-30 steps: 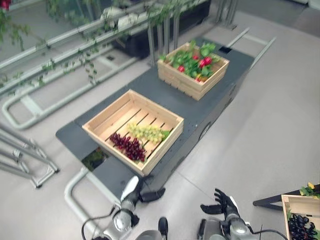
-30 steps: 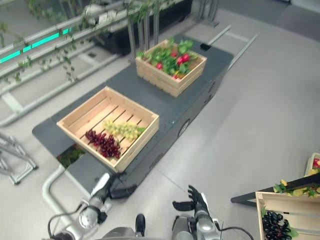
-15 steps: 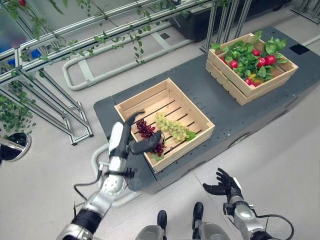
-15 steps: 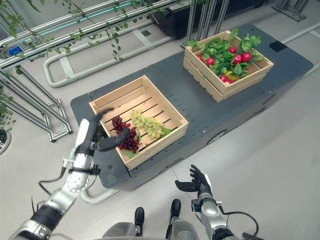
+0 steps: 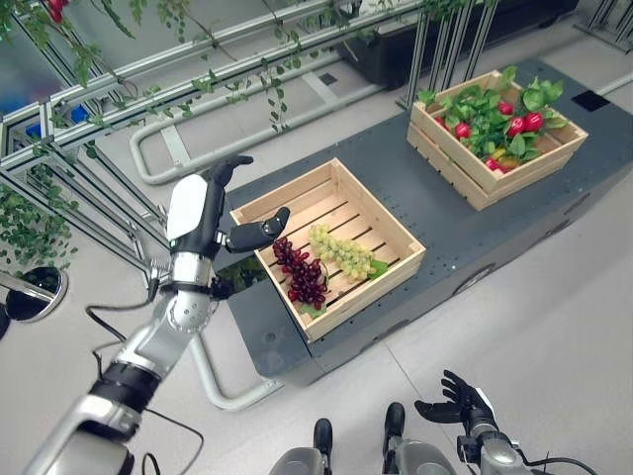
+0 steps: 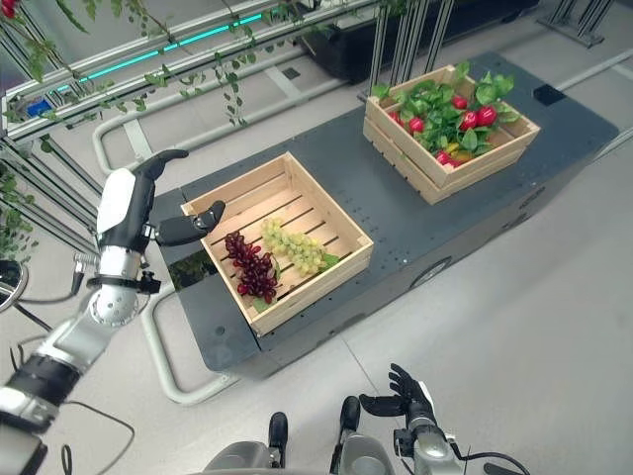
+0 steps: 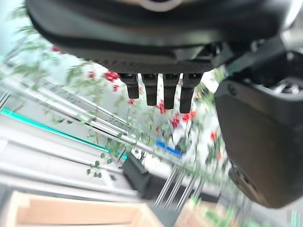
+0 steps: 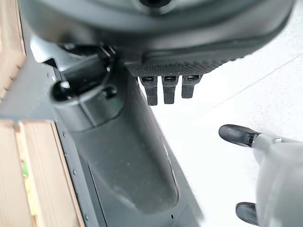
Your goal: Pick up the fruits from the basket on one side to the basket on the other side
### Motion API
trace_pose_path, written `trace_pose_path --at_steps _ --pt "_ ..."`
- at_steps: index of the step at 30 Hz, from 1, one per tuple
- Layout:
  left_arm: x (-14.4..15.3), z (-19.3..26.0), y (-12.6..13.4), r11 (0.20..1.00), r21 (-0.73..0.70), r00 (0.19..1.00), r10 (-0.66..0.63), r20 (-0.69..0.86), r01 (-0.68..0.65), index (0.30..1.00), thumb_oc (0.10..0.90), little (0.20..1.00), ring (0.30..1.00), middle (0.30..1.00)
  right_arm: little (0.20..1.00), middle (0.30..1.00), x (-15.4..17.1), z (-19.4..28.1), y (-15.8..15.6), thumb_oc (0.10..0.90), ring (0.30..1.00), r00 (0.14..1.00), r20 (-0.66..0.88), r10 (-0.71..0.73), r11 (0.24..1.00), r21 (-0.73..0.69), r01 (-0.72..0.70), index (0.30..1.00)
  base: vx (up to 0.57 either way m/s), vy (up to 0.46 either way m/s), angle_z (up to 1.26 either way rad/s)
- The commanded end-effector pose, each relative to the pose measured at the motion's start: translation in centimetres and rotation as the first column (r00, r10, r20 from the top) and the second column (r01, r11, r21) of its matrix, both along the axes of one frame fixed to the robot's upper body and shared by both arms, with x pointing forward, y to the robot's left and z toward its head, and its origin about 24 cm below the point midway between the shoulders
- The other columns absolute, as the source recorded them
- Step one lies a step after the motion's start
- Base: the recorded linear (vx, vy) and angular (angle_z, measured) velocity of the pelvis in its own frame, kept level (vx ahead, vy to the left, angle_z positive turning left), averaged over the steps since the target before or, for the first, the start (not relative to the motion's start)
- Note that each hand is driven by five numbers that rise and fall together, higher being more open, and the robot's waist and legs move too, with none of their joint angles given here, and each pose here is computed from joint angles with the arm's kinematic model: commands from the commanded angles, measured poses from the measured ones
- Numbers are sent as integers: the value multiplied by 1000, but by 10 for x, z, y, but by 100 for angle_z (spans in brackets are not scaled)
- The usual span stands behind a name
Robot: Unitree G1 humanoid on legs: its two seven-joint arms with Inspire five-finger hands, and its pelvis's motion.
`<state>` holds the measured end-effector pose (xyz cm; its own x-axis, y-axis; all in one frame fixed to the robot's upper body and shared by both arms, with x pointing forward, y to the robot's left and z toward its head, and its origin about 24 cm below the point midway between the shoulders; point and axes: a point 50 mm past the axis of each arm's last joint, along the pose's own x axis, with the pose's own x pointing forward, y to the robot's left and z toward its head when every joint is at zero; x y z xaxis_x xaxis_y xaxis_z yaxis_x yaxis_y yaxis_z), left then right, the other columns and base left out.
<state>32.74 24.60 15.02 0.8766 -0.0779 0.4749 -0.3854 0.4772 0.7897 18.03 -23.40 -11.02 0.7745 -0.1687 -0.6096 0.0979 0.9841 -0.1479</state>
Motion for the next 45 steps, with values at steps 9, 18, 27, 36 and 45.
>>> trace_pose_path --at_steps 9,18,27,36,45 --pt "24 111 7 975 199 952 39 304 -103 900 800 900 900 900 900 900 81 82 -4 800 900 897 440 27 998 35 -47 900 -100 42 -5" --pt "29 136 4 928 340 937 24 348 -150 900 800 900 900 900 900 900 92 93 -8 800 900 892 450 40 999 10 -49 900 -9 44 2" --pt "32 161 -7 886 418 904 3 427 -200 900 800 900 900 900 900 900 97 95 -18 800 900 896 443 18 1000 -10 -15 900 3 13 -1" --pt "35 176 -26 813 544 890 -71 450 -210 900 800 900 900 900 900 900 102 98 -18 800 900 896 443 24 1000 -12 -21 900 3 0 0" --pt "37 184 -40 698 639 817 -134 561 -324 900 800 900 900 900 900 900 107 98 -15 800 900 898 439 10 1000 7 -15 900 0 0 0"
